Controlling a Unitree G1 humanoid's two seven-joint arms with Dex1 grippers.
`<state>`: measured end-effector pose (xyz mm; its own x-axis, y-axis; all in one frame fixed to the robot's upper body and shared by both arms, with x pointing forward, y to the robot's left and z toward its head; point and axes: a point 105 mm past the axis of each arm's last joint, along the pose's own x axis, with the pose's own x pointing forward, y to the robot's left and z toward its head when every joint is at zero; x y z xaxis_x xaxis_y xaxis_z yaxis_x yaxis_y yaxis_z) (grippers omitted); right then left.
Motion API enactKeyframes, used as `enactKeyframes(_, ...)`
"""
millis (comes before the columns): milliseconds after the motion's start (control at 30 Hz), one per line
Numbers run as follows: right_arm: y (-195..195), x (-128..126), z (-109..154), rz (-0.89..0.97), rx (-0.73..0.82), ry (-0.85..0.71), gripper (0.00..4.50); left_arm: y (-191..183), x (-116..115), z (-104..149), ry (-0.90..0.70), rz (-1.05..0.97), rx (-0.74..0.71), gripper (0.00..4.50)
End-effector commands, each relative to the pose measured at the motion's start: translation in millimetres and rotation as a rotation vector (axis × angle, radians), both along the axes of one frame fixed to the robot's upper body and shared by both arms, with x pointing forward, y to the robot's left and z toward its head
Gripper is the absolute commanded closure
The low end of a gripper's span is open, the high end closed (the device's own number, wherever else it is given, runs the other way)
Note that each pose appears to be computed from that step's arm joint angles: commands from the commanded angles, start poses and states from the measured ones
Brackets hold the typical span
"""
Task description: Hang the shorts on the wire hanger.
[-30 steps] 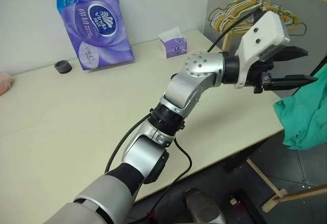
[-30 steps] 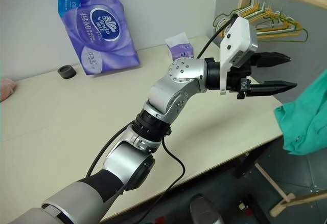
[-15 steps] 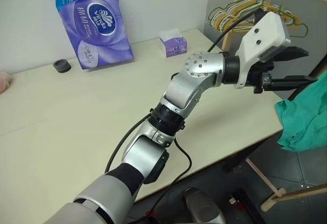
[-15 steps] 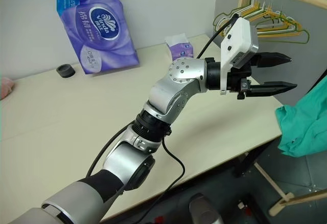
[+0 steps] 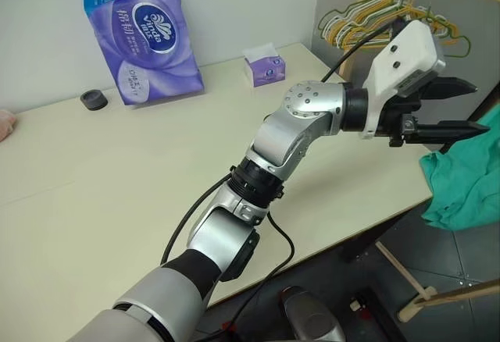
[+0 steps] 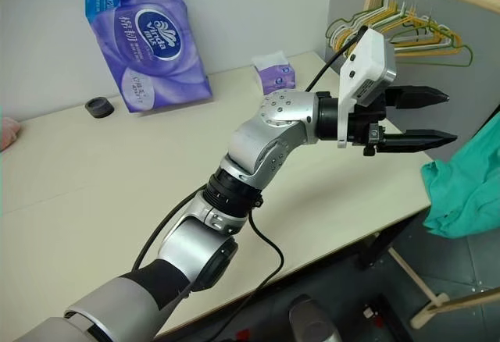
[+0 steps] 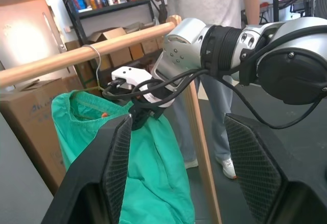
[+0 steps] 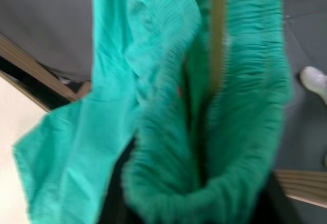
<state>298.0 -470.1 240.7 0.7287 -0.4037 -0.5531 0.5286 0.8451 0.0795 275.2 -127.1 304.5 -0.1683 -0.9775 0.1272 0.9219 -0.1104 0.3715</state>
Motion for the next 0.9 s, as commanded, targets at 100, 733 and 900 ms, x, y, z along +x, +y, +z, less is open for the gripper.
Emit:
enactKeyframes(100, 5, 2, 39, -0.012, -0.002, -0.144, 1.05, 0, -9, 16, -0.050, -0.024, -0.025, 1.49)
enactKeyframes(733, 103, 20, 106, 0.332, -0.645, -0.473, 0.02, 61, 44, -34, 0.064, 0.228, 0.083, 1.49)
enactKeyframes(900, 168, 33, 73, 0.620, -0.734, -0.577, 0.02, 121, 77, -69, 0.108, 0.517, 0.129, 1.49)
